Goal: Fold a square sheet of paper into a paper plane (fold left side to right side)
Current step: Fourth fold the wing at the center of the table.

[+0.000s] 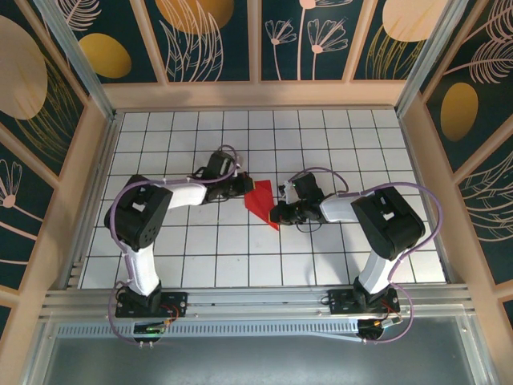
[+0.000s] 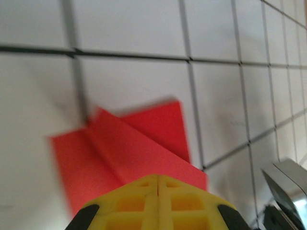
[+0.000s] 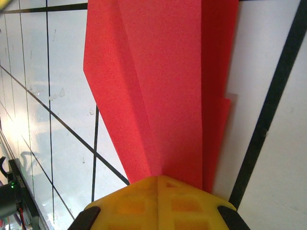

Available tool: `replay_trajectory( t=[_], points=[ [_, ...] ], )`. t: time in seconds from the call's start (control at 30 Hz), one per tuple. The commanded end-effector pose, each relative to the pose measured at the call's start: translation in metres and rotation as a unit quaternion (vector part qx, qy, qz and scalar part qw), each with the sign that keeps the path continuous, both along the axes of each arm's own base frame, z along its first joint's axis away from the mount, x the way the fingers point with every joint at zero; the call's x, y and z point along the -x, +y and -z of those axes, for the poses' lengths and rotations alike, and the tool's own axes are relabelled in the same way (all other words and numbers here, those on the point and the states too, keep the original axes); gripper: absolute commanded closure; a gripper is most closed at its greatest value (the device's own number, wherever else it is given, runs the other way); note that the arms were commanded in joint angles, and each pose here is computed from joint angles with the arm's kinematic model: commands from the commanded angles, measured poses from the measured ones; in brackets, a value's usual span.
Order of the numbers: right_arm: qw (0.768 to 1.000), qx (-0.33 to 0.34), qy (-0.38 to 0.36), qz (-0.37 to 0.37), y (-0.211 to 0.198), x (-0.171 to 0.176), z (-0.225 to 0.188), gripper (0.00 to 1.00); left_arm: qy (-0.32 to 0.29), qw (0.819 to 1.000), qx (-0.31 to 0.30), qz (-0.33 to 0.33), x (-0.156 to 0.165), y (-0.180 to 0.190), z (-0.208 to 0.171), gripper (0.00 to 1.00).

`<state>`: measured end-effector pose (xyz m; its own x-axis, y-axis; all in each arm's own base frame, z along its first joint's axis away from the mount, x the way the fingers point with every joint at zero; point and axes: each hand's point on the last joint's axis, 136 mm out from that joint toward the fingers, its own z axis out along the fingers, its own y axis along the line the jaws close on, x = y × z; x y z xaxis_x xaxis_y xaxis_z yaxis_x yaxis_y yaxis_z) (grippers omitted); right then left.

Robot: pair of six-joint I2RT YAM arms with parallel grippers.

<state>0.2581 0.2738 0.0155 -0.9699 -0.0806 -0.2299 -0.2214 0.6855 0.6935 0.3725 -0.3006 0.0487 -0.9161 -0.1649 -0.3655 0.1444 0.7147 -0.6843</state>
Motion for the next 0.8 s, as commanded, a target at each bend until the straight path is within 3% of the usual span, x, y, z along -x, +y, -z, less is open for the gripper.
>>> replay_trajectory(
  t=[0.0, 0.43, 0.77],
  points=[
    [0.992, 0.087, 0.095, 0.000, -0.030, 0.044, 0.046, 1.00, -0.001, 1.000, 0.029, 0.011, 0.003, -0.016, -0.003, 1.00],
    [0.994, 0.071, 0.081, 0.000, -0.023, 0.037, 0.035, 1.00, 0.037, 0.999, -0.027, 0.015, 0.005, -0.014, 0.044, 1.00],
    [0.999, -0.035, -0.010, -0.009, 0.008, -0.002, -0.050, 1.00, 0.060, 0.996, -0.066, 0.002, 0.017, 0.003, 0.068, 1.00]
  ],
)
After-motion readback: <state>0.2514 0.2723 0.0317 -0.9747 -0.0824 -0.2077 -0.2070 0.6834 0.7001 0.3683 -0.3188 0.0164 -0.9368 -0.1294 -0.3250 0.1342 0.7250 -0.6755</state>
